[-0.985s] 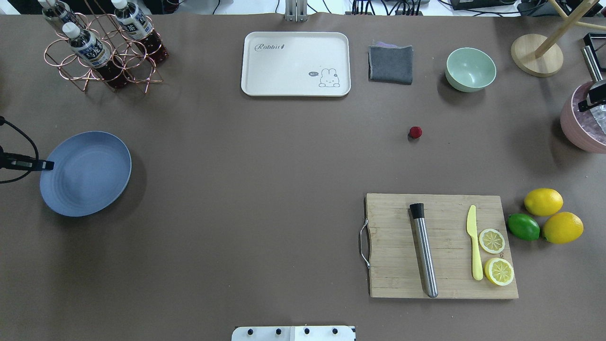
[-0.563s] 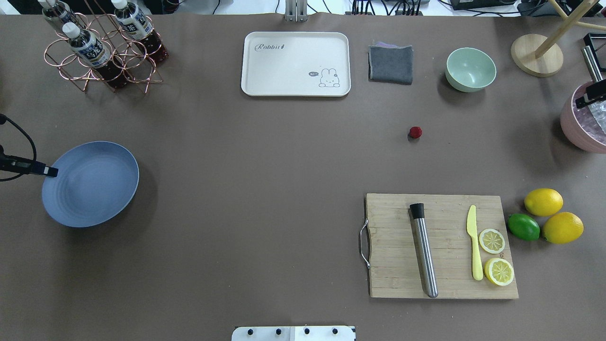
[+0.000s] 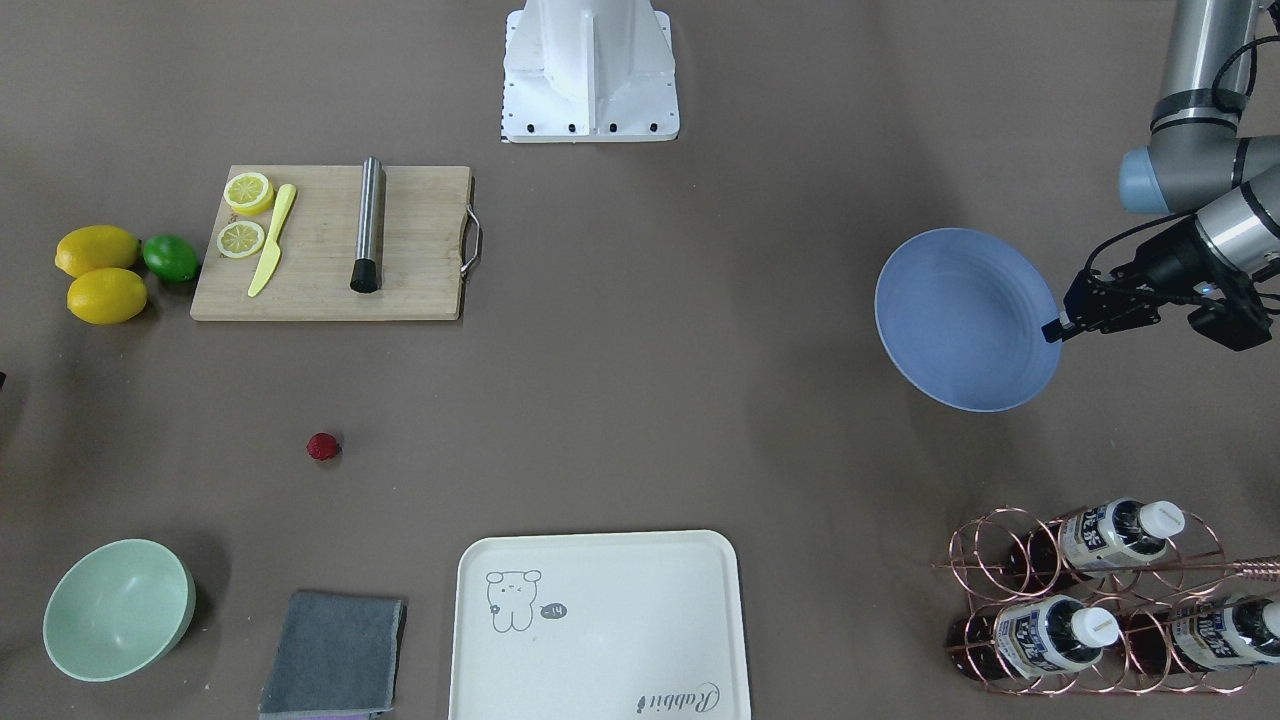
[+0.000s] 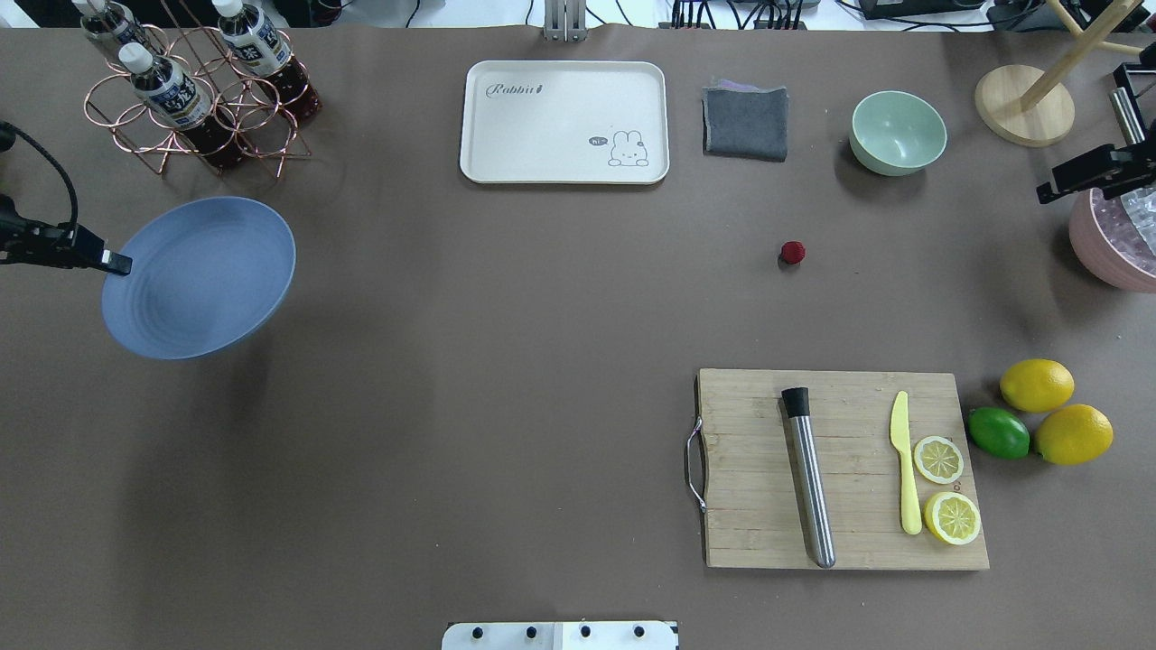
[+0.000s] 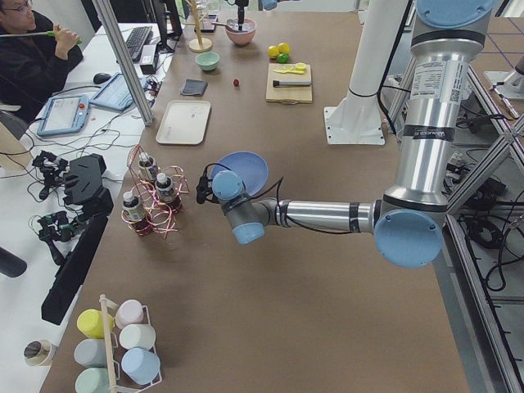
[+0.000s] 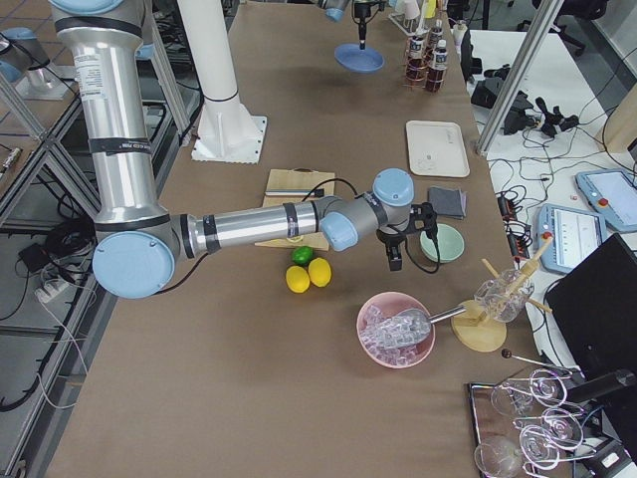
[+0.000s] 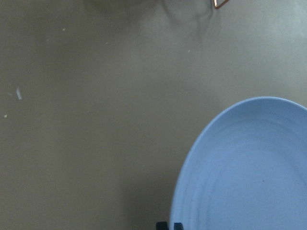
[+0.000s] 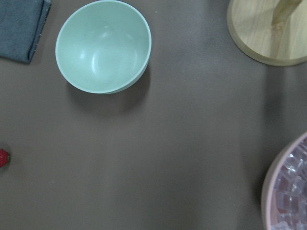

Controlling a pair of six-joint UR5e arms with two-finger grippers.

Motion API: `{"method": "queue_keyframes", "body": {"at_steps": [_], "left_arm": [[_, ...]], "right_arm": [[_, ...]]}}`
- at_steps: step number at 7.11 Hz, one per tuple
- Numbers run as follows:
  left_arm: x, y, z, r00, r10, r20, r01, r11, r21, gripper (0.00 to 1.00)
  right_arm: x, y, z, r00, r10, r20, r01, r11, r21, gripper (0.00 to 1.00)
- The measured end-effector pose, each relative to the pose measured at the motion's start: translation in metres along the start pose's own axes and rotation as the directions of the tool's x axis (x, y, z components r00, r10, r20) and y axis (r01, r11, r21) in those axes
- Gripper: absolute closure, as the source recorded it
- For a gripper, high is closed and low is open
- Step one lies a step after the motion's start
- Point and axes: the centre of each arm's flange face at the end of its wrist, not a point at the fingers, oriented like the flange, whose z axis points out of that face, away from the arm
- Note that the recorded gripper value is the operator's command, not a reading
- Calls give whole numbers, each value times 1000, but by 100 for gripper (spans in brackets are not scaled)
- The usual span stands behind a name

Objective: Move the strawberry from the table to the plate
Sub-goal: 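Move the right gripper toward the red strawberry while the left arm nears the plate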

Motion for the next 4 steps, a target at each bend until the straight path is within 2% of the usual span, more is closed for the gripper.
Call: {"method": "queue_keyframes", "body": {"at_steps": [2,3,4], "left_arm": [[46,-19,-4,1000,-26,-16,27,999,41,100],[73,-23,5,999,-40,-27,41,997,61,100],[102,-18,31,998,-55,-28,57,995,78,100]], "right_arm": [[-58,-16,23,1000,21,3,-21,1000,3,0],[-80,-21,32,1000,29,7,-29,1000,4,0],[-101,-25,39,999,32,6,-32,999,8,0]]}}
